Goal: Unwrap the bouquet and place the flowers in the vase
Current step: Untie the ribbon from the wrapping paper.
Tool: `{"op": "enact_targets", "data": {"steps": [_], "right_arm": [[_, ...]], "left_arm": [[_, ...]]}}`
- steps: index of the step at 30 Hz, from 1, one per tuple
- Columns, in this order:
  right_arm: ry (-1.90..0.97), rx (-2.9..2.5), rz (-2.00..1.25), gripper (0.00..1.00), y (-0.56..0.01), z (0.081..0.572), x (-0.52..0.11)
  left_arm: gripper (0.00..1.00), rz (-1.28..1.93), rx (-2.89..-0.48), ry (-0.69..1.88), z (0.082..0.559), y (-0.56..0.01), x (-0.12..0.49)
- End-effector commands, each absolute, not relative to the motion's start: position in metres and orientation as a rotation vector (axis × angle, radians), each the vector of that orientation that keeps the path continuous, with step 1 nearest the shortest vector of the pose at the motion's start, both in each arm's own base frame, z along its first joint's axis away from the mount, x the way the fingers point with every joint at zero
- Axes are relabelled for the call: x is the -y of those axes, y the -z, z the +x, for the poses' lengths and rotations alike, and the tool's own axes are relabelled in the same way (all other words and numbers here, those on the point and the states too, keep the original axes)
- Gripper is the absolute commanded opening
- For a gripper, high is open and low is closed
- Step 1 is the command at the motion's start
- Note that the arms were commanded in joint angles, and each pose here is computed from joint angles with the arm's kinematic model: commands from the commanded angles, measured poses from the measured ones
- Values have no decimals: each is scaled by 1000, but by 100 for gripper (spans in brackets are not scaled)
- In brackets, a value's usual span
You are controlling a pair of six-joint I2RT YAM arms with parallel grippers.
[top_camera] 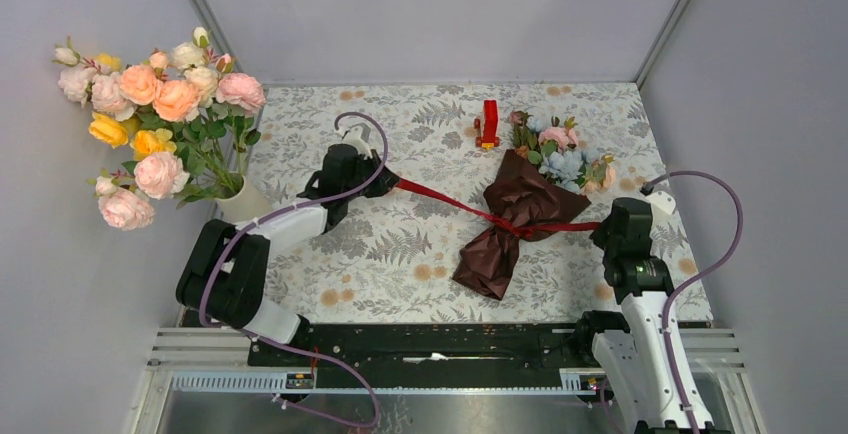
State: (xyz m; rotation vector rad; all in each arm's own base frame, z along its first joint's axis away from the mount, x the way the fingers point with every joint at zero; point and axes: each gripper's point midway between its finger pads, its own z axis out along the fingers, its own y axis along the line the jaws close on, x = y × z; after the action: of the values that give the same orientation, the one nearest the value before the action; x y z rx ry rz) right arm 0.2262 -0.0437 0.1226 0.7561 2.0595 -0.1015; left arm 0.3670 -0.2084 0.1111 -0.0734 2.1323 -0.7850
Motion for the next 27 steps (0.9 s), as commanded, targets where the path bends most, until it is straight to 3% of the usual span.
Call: {"op": "enact_targets", "data": {"steps": [1, 27], "right_arm": [[149, -2031, 763, 0, -140, 223, 54], [399, -1927, 910, 0, -163, 190, 98]], "left_arm": [[0, -64, -2022, 735, 382, -150, 200], [0, -55, -1919, 576, 385, -220, 174]]}}
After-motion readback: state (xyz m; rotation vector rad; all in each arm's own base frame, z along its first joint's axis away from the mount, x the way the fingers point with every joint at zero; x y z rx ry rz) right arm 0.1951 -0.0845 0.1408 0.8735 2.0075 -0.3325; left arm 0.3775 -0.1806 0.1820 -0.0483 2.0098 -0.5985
